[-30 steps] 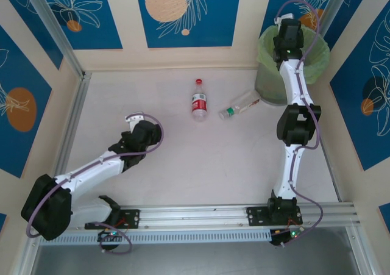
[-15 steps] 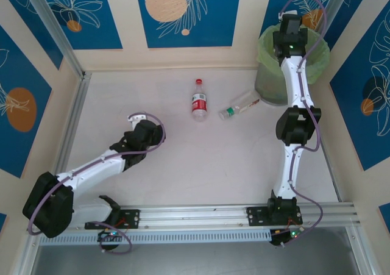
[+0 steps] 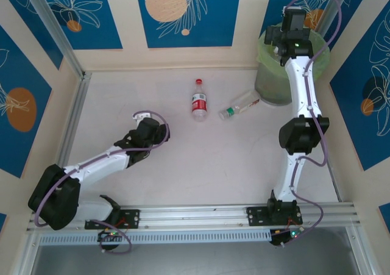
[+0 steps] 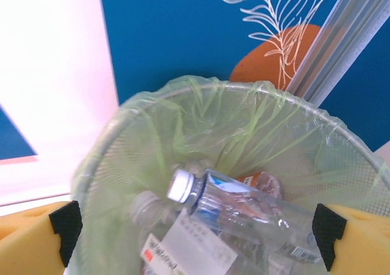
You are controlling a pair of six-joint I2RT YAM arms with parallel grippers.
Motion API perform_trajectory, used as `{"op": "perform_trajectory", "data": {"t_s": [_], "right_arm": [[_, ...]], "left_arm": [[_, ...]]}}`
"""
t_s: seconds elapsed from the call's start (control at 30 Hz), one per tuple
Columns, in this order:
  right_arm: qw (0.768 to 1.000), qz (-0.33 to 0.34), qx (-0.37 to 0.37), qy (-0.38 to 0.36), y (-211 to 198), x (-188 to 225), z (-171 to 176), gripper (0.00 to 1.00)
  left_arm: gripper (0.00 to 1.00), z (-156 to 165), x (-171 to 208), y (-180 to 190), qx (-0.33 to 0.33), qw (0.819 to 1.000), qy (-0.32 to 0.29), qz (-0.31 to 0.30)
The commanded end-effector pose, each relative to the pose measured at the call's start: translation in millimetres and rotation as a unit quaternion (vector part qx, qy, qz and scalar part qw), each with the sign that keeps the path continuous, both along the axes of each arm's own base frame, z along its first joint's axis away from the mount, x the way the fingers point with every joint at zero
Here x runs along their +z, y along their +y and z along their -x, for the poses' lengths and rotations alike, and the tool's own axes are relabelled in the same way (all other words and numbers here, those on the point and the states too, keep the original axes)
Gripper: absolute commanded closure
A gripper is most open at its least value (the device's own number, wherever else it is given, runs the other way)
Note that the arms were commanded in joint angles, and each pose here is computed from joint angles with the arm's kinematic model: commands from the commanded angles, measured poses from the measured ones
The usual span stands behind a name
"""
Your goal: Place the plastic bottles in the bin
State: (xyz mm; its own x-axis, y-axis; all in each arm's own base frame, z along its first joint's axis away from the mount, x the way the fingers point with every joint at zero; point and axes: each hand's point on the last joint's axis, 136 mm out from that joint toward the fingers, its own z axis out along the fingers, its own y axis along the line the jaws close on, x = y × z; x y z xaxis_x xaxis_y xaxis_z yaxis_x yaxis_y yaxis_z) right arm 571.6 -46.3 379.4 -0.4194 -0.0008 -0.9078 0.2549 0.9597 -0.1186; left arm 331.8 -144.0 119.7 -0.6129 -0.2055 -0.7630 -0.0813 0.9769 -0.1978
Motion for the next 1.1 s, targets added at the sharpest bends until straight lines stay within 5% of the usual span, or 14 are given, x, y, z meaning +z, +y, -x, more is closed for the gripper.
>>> {"op": "perform_trajectory", "data": {"t_s": [0.0,0.23,0.5,0.9,1.07], "right_arm": [[0.998,-0.047,0.022,-0.034,23,28,22,0.01],[0.984,-0.135,0.086,-0.073,62,41,67,0.01],[0.934,-0.298,0.153,-0.124,109,21,120,0.02],[0.918,-0.361,0.159,0.027,172,-101,155,0.04],[0.932,-0.345,0.074,0.084,187,-167,155,0.03]], "left_arm": [[0.00,-12,18,-9,-0.008,0.999,-0.025,0.028],[0.00,-10,23,-12,-0.003,0.996,-0.049,0.075],[0.00,-9,53,-37,-0.065,0.984,-0.093,0.135],[0.00,-15,57,-44,-0.058,0.980,-0.094,0.168],[0.00,-18,51,-54,-0.075,0.980,-0.076,0.165]]}}
